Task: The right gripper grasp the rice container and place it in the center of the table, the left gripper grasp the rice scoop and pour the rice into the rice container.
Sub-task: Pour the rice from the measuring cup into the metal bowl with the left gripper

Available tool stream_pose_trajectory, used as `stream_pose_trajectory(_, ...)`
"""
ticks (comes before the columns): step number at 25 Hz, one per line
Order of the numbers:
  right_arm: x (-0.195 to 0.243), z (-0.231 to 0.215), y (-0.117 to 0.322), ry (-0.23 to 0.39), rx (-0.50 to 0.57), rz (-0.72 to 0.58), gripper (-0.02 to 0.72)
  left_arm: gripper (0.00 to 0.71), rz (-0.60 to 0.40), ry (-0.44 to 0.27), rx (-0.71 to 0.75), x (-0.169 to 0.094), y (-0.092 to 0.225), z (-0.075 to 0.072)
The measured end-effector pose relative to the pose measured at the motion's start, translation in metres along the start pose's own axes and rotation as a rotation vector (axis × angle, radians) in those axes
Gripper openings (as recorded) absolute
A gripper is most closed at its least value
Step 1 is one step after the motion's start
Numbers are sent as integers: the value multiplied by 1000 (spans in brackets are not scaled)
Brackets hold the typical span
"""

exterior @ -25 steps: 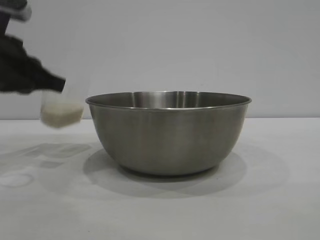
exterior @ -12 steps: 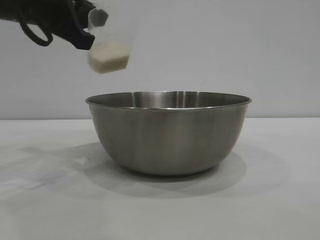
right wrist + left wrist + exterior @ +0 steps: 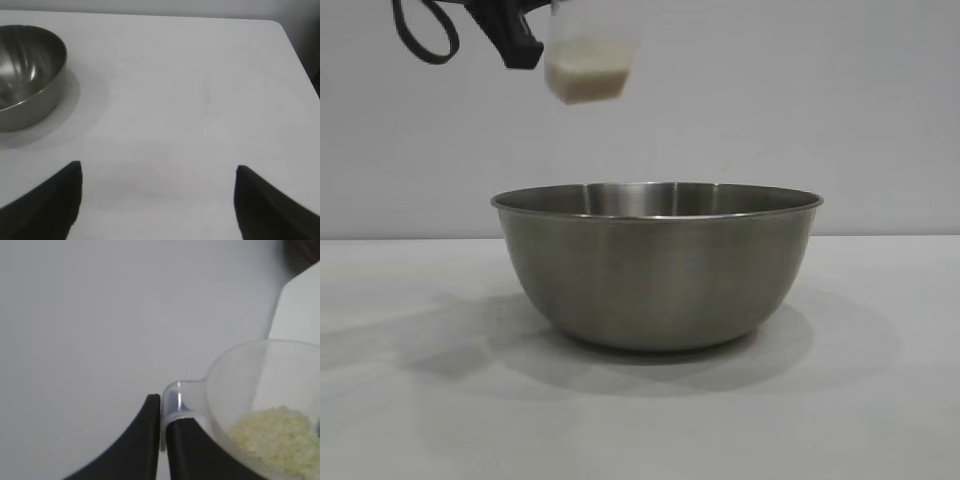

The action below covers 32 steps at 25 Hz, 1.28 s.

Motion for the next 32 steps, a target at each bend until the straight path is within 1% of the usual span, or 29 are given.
stream_pose_trajectory(5, 0, 0, 0, 0, 0, 0, 588, 0, -46, 63, 226, 1, -6, -9)
stream_pose_trajectory(10, 0, 0, 0, 0, 0, 0, 588, 0, -90, 117, 337, 7, -18, -24)
stream_pose_trajectory(13, 0, 0, 0, 0, 0, 0, 588, 0, -115, 138, 442, 11, -26, -33)
stream_pose_trajectory(15, 0, 0, 0, 0, 0, 0, 588, 0, -110, 152, 513, 14, -25, -36)
stream_pose_trajectory(18, 0, 0, 0, 0, 0, 0, 588, 0, -107, 151, 612, 17, -23, -35)
stream_pose_trajectory(23, 0, 0, 0, 0, 0, 0, 588, 0, -111, 160, 772, 17, -20, -38)
stream_pose_trajectory(32, 0, 0, 0, 0, 0, 0, 588, 0, -131, 149, 1001, 17, -20, -38)
Point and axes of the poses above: a point on each arm's last joint axis where the gripper is mounted, x pointing out along that axis toward the gripper, z along the wrist's bending axis when the last joint is at zero, y = z × x, the point moved 5 cm from there along x, pointing out along that axis toward the gripper, and after that the axes turned 10 degrees about -x, right-handed, at the moved point
